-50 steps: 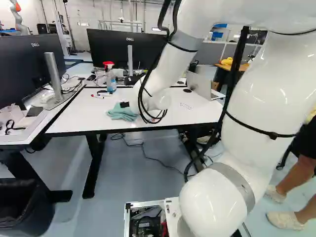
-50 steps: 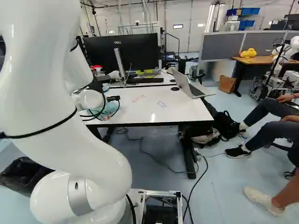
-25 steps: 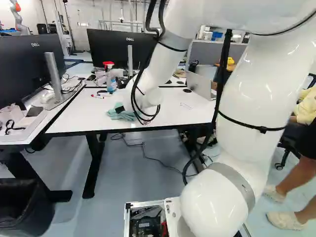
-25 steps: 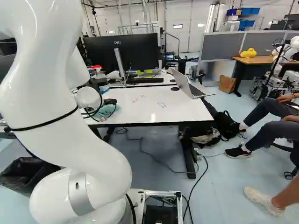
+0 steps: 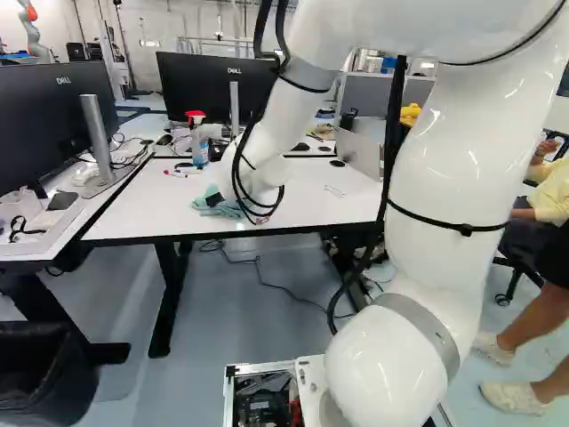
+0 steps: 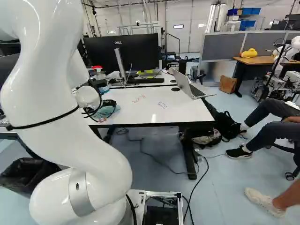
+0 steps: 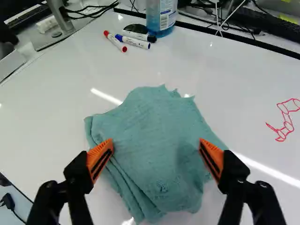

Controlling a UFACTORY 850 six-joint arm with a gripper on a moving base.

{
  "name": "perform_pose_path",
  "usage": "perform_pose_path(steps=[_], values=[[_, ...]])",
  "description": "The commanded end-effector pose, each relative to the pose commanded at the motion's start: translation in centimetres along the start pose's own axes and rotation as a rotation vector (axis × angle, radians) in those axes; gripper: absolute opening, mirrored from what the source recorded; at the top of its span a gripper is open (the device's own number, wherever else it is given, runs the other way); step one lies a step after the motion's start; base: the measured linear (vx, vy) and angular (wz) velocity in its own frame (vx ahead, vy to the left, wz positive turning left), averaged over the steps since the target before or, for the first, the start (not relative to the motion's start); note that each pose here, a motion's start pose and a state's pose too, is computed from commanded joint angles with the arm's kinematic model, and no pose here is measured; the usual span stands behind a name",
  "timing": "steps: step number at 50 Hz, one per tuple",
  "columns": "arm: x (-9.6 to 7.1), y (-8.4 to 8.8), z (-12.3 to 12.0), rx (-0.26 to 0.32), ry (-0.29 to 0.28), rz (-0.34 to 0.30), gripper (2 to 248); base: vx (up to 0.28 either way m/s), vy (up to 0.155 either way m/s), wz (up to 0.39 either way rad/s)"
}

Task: Clean the table with the green towel

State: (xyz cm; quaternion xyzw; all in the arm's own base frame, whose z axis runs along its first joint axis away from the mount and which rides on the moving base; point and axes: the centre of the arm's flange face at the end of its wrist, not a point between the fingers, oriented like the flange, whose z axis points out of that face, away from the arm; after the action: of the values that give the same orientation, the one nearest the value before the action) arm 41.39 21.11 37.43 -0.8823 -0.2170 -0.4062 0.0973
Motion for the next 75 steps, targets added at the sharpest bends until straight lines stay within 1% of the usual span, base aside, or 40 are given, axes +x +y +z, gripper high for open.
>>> perform_pose_path(steps=[1, 6, 7, 11, 12, 16, 17, 21, 22, 27, 28, 32, 33, 38, 48, 75], values=[[0.0, 0.0, 0.0, 0.000, 0.000, 0.000, 224, 0.000, 0.000, 0.000], [0.0, 0.0, 0.0, 0.000, 0.000, 0.000, 224, 0.000, 0.000, 0.000], [0.0, 0.0, 0.0, 0.000, 0.000, 0.000, 186, 0.000, 0.000, 0.000], [0.0, 0.0, 0.0, 0.000, 0.000, 0.000, 186, 0.000, 0.000, 0.000], [0.0, 0.0, 0.0, 0.000, 0.000, 0.000, 147, 0.000, 0.000, 0.000], [0.0, 0.0, 0.0, 0.000, 0.000, 0.000, 147, 0.000, 0.000, 0.000], [0.0, 0.0, 0.0, 0.000, 0.000, 0.000, 110, 0.000, 0.000, 0.000], [0.0, 0.0, 0.0, 0.000, 0.000, 0.000, 110, 0.000, 0.000, 0.000], [0.0, 0.0, 0.0, 0.000, 0.000, 0.000, 74, 0.000, 0.000, 0.000], [0.0, 0.0, 0.0, 0.000, 0.000, 0.000, 74, 0.000, 0.000, 0.000], [0.0, 0.0, 0.0, 0.000, 0.000, 0.000, 45, 0.000, 0.000, 0.000], [0.0, 0.0, 0.0, 0.000, 0.000, 0.000, 45, 0.000, 0.000, 0.000], [0.0, 0.0, 0.0, 0.000, 0.000, 0.000, 40, 0.000, 0.000, 0.000], [0.1, 0.0, -0.1, 0.000, 0.002, 0.000, 40, 0.000, 0.000, 0.000], [0.7, 0.3, -0.8, -0.005, 0.022, 0.004, 40, 0.000, 0.000, 0.000], [4.5, 3.6, -0.9, -0.059, 0.093, 0.045, 40, 0.000, 0.000, 0.000]])
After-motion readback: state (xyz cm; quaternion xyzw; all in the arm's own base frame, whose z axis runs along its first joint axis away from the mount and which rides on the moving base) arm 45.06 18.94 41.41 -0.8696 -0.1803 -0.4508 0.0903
